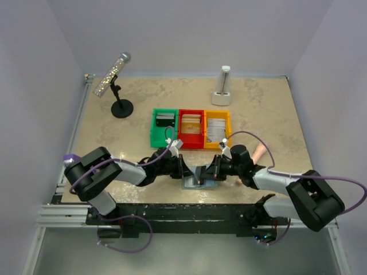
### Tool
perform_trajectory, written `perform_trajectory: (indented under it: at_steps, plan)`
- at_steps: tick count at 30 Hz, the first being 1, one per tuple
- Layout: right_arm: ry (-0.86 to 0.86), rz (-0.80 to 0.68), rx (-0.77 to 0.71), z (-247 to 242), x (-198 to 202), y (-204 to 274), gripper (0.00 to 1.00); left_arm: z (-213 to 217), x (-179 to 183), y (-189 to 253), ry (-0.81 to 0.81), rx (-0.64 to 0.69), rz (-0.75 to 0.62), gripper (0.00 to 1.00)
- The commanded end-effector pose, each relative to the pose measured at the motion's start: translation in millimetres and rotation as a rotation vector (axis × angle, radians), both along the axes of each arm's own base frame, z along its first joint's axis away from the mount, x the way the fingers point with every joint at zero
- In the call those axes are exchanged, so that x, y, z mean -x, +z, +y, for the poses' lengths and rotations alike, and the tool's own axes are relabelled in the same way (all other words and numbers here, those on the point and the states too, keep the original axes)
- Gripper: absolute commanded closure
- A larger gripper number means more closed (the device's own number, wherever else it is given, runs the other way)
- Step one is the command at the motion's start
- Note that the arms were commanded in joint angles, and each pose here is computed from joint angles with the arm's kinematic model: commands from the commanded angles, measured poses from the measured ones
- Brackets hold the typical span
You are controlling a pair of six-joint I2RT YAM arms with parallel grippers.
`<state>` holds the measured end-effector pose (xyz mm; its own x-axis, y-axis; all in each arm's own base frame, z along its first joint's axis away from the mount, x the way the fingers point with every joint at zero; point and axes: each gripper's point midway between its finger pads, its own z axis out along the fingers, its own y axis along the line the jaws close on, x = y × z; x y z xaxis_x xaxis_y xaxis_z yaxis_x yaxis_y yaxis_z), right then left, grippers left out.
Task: Take the credit cards out of the card holder
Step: Remove the credit card from the card holder.
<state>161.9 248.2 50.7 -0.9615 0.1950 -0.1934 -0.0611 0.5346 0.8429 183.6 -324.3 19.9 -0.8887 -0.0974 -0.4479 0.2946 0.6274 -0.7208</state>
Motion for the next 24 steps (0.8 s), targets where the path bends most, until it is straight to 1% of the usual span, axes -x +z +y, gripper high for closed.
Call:
perform_trajectory:
  at_steps: [1,9,14,24]
  plan:
    - [0.044,-0.108,-0.066,9.3,-6.6,31.8,0.94,64.1,34.9,-78.9,0.032,-0.325,0.152,1.0]
    - [0.035,-0.119,-0.047,4.6,-4.7,32.5,0.96,66.4,34.3,-77.1,0.042,-0.325,0.146,1.0]
    - [0.033,-0.137,-0.01,-1.7,-2.5,33.6,1.0,65.1,33.4,-75.0,0.04,-0.319,0.141,1.0]
    - [0.028,-0.141,0.041,-10.3,1.5,34.1,1.0,61.5,32.2,-66.8,0.039,-0.288,0.127,1.0]
